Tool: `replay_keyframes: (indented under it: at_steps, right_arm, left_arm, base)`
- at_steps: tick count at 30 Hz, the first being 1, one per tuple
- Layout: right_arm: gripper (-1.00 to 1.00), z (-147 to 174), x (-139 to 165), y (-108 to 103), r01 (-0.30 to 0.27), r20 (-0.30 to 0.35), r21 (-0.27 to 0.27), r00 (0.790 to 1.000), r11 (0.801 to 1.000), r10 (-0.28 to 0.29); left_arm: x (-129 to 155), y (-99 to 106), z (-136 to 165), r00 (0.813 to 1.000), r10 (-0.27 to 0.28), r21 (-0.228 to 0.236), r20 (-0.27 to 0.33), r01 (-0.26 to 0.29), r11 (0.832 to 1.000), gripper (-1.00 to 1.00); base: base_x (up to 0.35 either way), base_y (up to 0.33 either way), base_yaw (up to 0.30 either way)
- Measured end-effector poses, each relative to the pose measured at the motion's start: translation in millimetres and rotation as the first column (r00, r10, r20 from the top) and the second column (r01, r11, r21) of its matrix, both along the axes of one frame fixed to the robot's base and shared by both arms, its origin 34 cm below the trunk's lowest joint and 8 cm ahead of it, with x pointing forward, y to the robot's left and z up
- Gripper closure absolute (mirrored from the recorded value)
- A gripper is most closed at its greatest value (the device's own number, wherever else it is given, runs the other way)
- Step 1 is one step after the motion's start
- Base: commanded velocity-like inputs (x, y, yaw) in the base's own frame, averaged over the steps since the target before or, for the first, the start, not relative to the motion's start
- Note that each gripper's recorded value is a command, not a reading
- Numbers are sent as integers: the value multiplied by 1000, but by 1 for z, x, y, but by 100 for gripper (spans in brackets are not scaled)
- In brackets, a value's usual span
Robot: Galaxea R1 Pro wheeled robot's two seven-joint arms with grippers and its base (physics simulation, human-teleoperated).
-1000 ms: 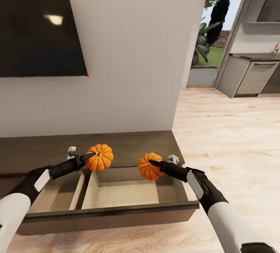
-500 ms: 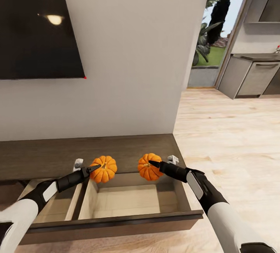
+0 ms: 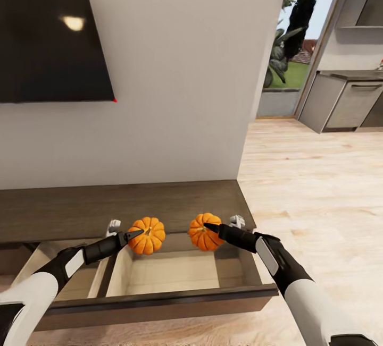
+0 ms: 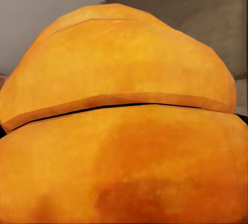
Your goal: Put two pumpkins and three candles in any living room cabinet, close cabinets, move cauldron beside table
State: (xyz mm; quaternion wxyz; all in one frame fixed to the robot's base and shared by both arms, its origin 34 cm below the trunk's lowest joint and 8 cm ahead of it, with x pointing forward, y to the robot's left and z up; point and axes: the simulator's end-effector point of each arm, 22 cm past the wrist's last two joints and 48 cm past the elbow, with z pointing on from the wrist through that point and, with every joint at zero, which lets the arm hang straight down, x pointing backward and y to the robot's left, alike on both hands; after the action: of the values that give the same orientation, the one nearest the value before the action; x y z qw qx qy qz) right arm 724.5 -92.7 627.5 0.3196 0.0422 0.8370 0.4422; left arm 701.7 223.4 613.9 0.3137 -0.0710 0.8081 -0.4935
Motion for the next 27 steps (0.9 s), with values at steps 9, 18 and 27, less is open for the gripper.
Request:
replay_keyframes:
  at_steps: [9, 18, 27]
  right_arm:
    - [100, -36, -11, 4, -1, -41, 2, 999, 1000, 2]
    - [100, -67, -18, 3, 1, -67, 2, 998, 1000, -1]
    - [100, -95, -23, 3, 1, -83, 0, 997, 1000, -1]
  left_arm:
    - [-5, -12, -26, 1000, -10, -11, -15, 9, 1000, 100]
    - [-10, -12, -53, 1000, -10, -11, -29, 10, 1000, 100]
    - [-15, -12, -79, 999, -10, -11, -43, 10, 1000, 100]
  base:
    - [0, 0, 0]
    - [0, 0, 0]
    - [0, 0, 0]
